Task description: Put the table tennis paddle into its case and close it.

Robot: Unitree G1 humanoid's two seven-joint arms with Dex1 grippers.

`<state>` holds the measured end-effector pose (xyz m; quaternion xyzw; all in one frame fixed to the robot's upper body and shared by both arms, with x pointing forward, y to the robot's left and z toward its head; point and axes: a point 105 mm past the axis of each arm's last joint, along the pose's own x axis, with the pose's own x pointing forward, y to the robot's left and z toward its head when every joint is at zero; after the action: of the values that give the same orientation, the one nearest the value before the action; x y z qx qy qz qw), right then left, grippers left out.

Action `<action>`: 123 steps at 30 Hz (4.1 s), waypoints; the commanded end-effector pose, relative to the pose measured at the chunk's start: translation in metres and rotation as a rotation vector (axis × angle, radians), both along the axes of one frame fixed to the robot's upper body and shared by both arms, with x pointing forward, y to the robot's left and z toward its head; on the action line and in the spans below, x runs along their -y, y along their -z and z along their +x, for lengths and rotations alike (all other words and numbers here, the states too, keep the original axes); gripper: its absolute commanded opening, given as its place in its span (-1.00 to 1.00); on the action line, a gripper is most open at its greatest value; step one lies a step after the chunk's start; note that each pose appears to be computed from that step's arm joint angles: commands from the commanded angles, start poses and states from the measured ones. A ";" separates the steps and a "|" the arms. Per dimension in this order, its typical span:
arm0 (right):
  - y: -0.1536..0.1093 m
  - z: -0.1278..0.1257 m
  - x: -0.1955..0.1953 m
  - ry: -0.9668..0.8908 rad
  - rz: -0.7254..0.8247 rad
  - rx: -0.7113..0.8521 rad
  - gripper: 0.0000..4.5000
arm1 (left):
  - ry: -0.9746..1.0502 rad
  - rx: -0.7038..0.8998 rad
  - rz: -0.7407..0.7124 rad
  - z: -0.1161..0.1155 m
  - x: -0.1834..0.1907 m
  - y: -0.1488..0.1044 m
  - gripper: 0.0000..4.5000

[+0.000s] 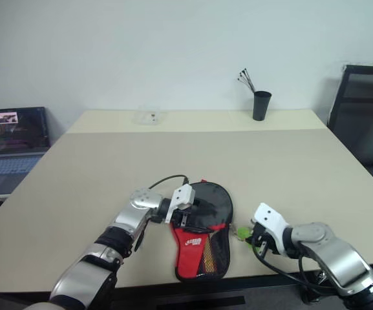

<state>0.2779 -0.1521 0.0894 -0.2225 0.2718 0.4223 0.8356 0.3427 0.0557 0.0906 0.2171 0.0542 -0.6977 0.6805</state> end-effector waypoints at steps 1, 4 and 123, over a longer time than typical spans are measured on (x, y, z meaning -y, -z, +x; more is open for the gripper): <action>-0.025 0.003 0.011 0.007 -0.007 0.061 -0.99 | 0.047 -0.074 0.067 -0.014 -0.002 0.026 0.72; -0.035 0.000 0.023 0.019 -0.024 0.067 -0.99 | 0.053 -0.084 0.074 -0.015 -0.001 0.030 0.72; -0.068 0.107 0.025 -0.022 0.386 0.292 0.26 | -0.797 0.119 -0.251 -0.022 -0.118 -0.038 0.72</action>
<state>0.3808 -0.1754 0.1345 -0.1008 0.0991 0.4478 0.8829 0.3172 0.1659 0.1158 0.1277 0.0367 -0.3818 0.9146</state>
